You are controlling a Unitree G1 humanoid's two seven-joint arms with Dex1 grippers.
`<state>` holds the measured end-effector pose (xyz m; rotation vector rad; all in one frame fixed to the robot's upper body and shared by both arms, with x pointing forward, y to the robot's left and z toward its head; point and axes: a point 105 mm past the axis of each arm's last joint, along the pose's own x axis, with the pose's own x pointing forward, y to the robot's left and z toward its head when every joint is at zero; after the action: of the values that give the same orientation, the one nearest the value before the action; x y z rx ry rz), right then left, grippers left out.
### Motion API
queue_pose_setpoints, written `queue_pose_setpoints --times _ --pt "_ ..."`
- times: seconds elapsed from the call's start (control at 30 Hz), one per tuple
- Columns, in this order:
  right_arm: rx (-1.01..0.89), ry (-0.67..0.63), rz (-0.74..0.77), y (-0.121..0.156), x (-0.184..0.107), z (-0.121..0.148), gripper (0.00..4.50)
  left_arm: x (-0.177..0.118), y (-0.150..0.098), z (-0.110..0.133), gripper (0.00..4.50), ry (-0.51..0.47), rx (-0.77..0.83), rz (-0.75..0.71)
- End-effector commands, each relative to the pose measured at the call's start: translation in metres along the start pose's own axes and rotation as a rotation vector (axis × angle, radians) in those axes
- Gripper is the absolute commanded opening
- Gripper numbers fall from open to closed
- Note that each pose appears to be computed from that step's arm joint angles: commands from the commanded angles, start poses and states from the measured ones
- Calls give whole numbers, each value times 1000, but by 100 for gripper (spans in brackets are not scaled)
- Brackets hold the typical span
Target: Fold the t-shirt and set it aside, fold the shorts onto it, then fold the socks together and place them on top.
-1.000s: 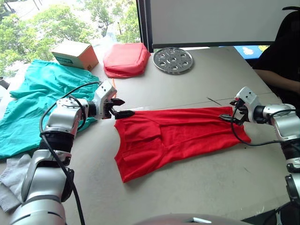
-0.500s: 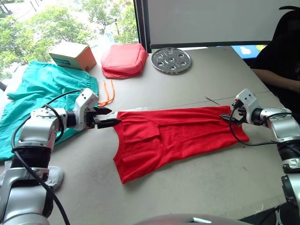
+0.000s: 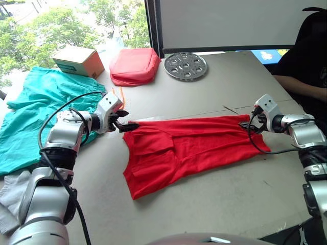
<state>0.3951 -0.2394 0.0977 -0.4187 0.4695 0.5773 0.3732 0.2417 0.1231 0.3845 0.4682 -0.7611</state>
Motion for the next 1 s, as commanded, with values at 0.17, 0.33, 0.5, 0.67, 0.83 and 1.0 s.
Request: queue_pose_setpoints --times 0.17,0.33,0.5,0.67,0.83,1.0 --pt "-18 8 11 2 6 4 450 8 3 -7 444 84 82 -35" --pt "-27 7 9 3 10 5 450 2 1 -1 444 4 -28 -82" --pt "-22 3 20 5 12 5 450 -5 1 -7 444 19 -26 -73" --pt "-17 11 47 9 16 5 373 5 -4 -23 450 98 8 -77" --pt "-23 35 75 13 19 3 142 15 -5 -35 399 175 42 -93" --pt "-44 32 71 11 19 7 0 5 -8 -42 226 197 -24 -150"
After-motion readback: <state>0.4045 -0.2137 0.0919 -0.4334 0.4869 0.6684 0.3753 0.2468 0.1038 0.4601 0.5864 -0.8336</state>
